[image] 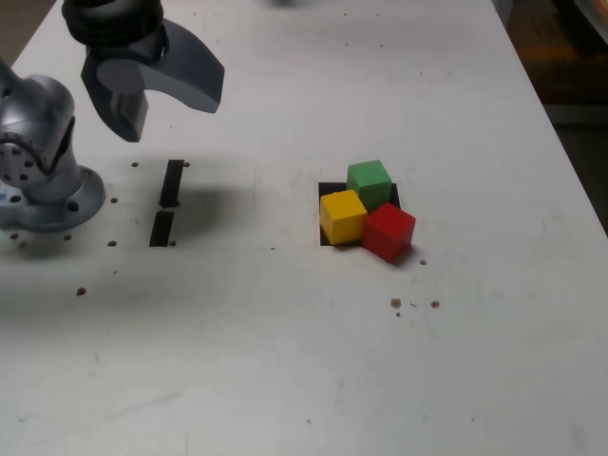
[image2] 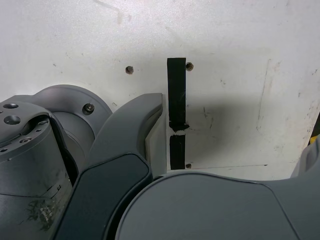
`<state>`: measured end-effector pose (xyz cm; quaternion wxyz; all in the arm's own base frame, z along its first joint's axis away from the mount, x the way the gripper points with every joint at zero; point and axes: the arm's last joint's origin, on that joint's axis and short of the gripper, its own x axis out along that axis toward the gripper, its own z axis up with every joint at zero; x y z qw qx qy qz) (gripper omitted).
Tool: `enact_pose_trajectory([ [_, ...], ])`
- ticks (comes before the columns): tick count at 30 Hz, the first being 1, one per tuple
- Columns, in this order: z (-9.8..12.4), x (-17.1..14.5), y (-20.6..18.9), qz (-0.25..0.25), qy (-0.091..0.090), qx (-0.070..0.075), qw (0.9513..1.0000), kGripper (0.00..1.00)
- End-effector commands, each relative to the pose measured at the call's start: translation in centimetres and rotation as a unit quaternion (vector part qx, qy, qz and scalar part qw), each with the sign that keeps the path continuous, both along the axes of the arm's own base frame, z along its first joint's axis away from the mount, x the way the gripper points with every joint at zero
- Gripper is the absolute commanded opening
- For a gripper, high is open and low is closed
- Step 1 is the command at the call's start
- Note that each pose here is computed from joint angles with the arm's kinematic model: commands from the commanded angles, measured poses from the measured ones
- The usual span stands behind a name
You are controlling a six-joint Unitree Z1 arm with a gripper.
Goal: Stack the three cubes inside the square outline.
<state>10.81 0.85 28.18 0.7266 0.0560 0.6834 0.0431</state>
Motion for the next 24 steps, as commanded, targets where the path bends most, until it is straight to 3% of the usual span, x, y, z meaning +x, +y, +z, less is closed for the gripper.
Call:
enact_pose_trajectory([
  [1, 0.2, 0.5, 0.0, 0.0, -0.002, 0.001, 1.0, 0.99],
  [13, 1.2, 5.5, 0.2, -0.014, 0.012, 0.017, 0.9997, 0.99],
  [21, 1.8, 12.4, 0.3, -0.046, 0.02, 0.012, 0.9987, 0.99],
  [24, 1.4, 15.5, 0.5, -0.058, 0.029, 0.004, 0.9979, 0.99],
])
